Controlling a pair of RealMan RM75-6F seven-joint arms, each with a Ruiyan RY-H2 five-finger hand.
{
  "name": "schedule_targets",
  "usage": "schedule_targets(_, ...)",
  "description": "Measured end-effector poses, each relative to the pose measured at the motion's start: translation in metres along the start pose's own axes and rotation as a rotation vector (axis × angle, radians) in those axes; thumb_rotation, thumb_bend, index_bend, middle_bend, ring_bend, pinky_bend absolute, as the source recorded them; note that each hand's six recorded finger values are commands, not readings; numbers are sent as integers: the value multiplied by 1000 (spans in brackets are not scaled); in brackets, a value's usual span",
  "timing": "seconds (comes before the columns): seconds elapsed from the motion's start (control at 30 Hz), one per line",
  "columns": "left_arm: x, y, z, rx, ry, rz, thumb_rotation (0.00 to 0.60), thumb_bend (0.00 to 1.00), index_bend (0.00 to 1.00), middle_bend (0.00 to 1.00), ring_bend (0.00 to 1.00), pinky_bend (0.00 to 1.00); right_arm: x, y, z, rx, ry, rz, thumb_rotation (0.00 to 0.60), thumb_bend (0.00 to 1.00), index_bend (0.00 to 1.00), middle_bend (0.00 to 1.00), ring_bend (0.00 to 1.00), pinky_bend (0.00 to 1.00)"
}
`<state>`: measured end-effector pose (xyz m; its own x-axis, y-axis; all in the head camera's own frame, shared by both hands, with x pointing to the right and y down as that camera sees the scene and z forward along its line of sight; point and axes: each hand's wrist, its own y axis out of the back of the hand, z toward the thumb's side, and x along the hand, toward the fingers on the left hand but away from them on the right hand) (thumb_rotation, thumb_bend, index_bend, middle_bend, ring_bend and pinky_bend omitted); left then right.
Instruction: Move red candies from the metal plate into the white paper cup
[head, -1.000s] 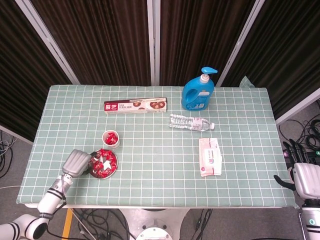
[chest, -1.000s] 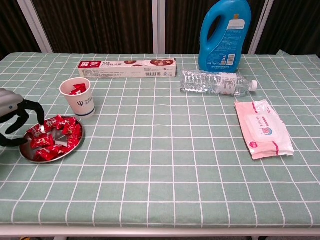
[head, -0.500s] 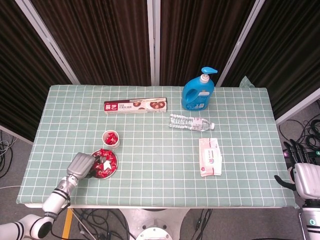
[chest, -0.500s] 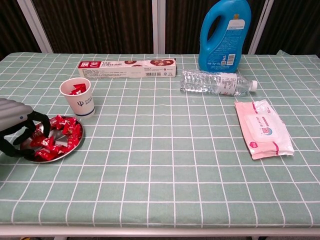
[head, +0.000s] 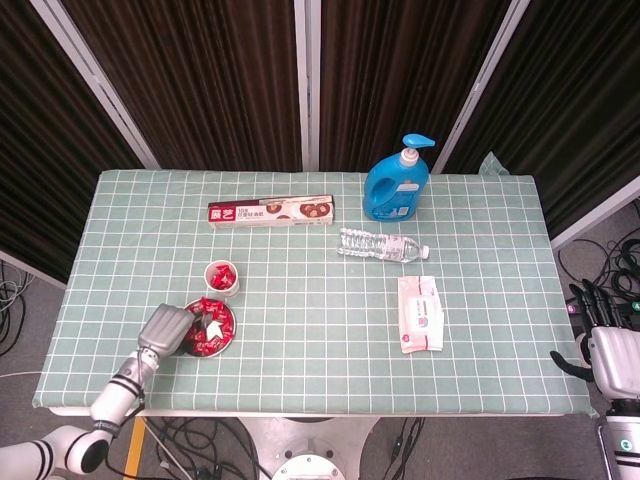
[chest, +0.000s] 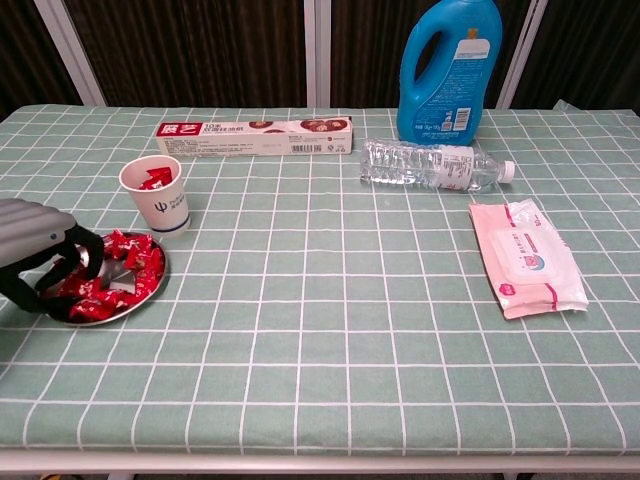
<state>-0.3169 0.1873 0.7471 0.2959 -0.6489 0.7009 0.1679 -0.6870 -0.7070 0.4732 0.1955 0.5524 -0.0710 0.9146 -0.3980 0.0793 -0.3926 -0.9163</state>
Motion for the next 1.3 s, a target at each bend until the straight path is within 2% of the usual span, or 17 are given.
schedule_targets(0.13,1,0,-1,-8,2,10,600,397,673,861,909,1000,0,0,0,-2,1,-2,600,71,0,3,0,328)
schedule_targets(0.3,-2,10,-1,-50,-5,46,600,428,695,866,913,1000,1,1,1,-2,4,-2,600,71,0,3,0,328)
schedule_targets(0.5,-6,48,-5,-100,-21,140,600,428,692,866,912,1000,1,-1,1,2,8,4,600,71,0,3,0,328)
schedule_targets(0.53,-4,61,-7,-106,-23,170,600,427,691,866,912,1000,1,-1,2,2,8,4,600,72,0,3,0,329)
schedule_targets(0.7,11,98,-1,-110,-47,251,600,424,678,865,913,1000,1,-3,3,6,15,11,600,71,0,9,0,328)
schedule_targets(0.87,32,118,13,-104,-80,254,600,422,660,863,912,1000,1,-1,6,5,30,2,600,72,0,18,0,322)
schedule_targets(1.07,55,120,26,-86,-92,234,600,420,628,857,912,1000,1,-1,3,8,14,9,600,72,0,16,0,322)
schedule_targets(1.17,64,116,28,-70,-86,206,600,416,552,849,911,1000,1,-2,1,7,7,10,600,72,0,16,0,322)
schedule_targets(1.3,70,110,26,-45,-65,187,600,393,400,836,910,1000,1,-2,-1,7,-1,13,600,71,0,16,0,322)
